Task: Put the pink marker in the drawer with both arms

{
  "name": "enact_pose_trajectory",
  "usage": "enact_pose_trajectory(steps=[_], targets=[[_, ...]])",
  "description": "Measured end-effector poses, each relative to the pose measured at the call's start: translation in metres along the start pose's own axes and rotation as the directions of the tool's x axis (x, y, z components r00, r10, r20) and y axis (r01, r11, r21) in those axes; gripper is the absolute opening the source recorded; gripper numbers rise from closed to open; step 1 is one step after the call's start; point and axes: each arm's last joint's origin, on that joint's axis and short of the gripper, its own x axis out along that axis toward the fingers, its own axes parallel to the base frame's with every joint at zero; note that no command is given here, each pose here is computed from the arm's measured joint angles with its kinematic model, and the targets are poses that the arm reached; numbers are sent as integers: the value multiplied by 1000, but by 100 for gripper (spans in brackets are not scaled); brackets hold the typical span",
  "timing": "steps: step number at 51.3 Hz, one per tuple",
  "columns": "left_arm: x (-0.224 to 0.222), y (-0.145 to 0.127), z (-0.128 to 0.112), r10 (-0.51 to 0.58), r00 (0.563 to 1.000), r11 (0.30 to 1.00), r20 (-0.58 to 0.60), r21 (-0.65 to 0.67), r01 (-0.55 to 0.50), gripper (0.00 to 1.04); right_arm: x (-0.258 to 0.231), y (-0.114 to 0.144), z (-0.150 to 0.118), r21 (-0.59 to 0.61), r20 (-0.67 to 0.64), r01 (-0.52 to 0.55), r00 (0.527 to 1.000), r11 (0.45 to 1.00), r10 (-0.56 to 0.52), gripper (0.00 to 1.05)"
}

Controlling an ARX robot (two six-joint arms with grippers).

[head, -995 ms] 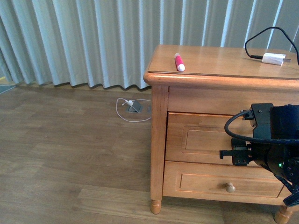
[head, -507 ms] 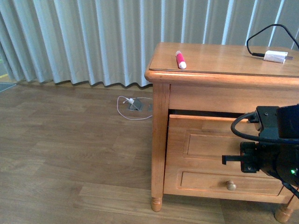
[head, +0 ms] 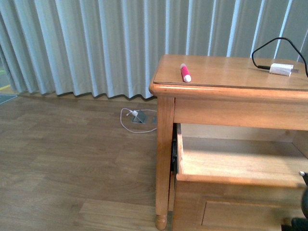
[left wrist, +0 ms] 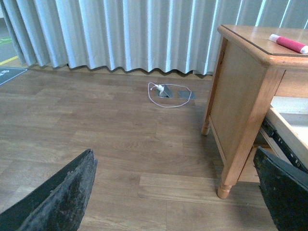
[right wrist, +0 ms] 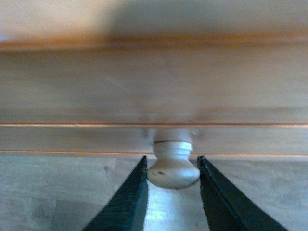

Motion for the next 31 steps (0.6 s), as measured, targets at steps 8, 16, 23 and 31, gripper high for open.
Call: enact_pose_trajectory(steps=[8,16,23,31], targets=[[0,0,0,0,1000,1000,0,0,0,99,-18,-4,-8,8,-25,19,1000,1000,-19,61],[0,0,0,0,1000,1000,0,0,0,99,-46,-3,-1,9,-16,-6,1000,1000,7,84],[0,0,0,0,1000,1000,0,0,0,99,-89,-2,14,3,21,-68,997,998,68,96],[0,0,0,0,1000,1000,0,0,0,99,-147,-2,34,-15,99,-127,987,992,128,96]])
